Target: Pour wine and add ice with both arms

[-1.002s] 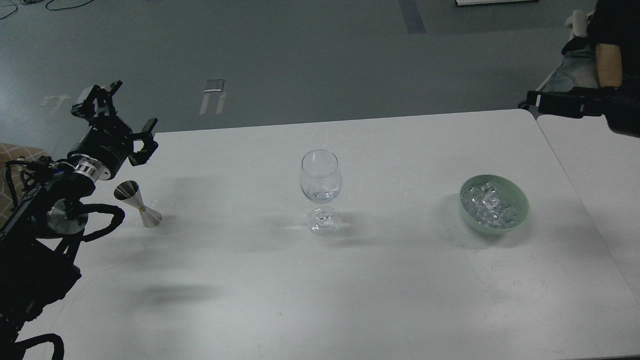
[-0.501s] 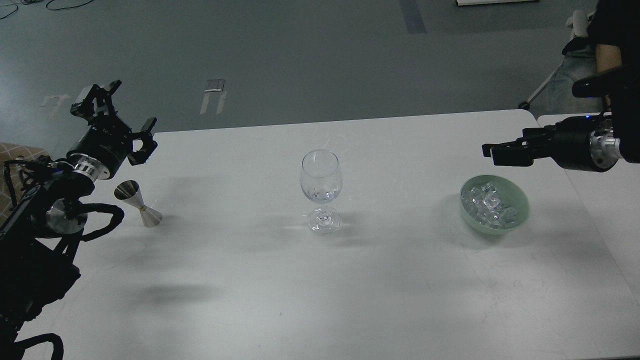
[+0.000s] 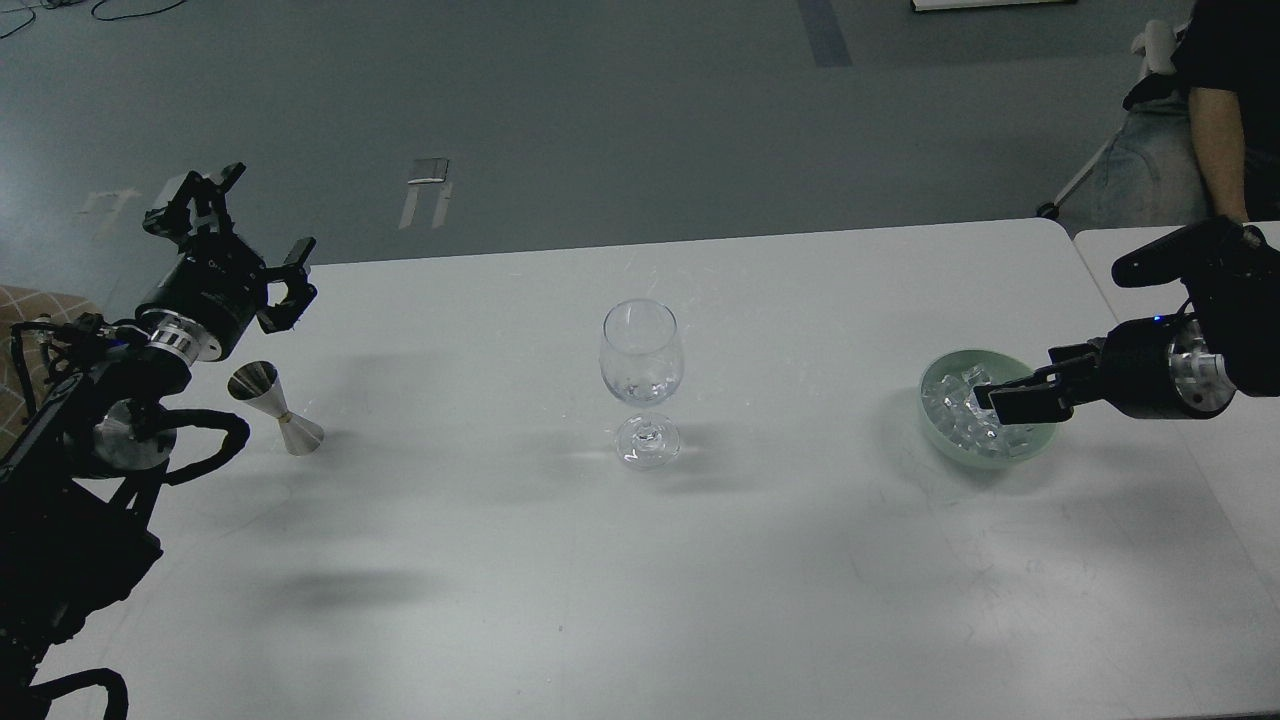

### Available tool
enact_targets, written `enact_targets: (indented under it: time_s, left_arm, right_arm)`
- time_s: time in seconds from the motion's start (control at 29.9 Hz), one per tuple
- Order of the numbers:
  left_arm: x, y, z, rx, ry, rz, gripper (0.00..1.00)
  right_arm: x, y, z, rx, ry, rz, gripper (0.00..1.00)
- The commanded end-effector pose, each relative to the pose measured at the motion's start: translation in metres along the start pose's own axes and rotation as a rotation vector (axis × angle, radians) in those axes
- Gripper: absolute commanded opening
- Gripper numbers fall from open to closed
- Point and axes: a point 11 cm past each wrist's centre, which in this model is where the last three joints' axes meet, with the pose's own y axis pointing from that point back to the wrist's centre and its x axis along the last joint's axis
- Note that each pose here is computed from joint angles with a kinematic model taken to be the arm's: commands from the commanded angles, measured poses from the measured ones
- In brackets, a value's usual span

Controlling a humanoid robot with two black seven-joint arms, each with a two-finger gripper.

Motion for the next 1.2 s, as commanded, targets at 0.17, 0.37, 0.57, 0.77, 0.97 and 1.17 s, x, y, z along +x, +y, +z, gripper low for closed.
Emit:
enact_targets:
  time_s: [0.17, 0.37, 0.57, 0.77, 0.97, 1.17]
  left_arm:
    - [-0.003, -0.001, -0.003, 0.001, 0.009, -0.004, 0.99]
    - [-0.003, -0.001, -0.004, 0.002, 0.011, -0.004, 0.99]
    - [-0.003, -0.001, -0.003, 0.001, 0.010, -0.003, 0.99]
    - [-0.003, -0.001, -0.004, 0.003, 0.008, -0.002, 0.99]
    - [-0.003, -0.001, -0.003, 0.001, 0.010, -0.003, 0.99]
    - [-0.003, -0.001, -0.004, 0.002, 0.010, -0.002, 0.99]
  right_arm:
    - [-0.005, -0.006, 0.013, -0.056, 0.040, -0.023, 1.00]
    - [-0.009, -0.018, 0.014, -0.057, 0.024, -0.037, 1.00]
    - [-0.008, -0.028, 0.016, -0.068, 0.024, -0.042, 0.97]
    - [-0.010, -0.034, 0.015, -0.069, 0.025, -0.049, 0.78]
    - [-0.017, -0.036, 0.016, -0.068, 0.015, -0.062, 0.63]
    - [-0.021, -0.037, 0.019, -0.080, 0.009, -0.070, 0.58]
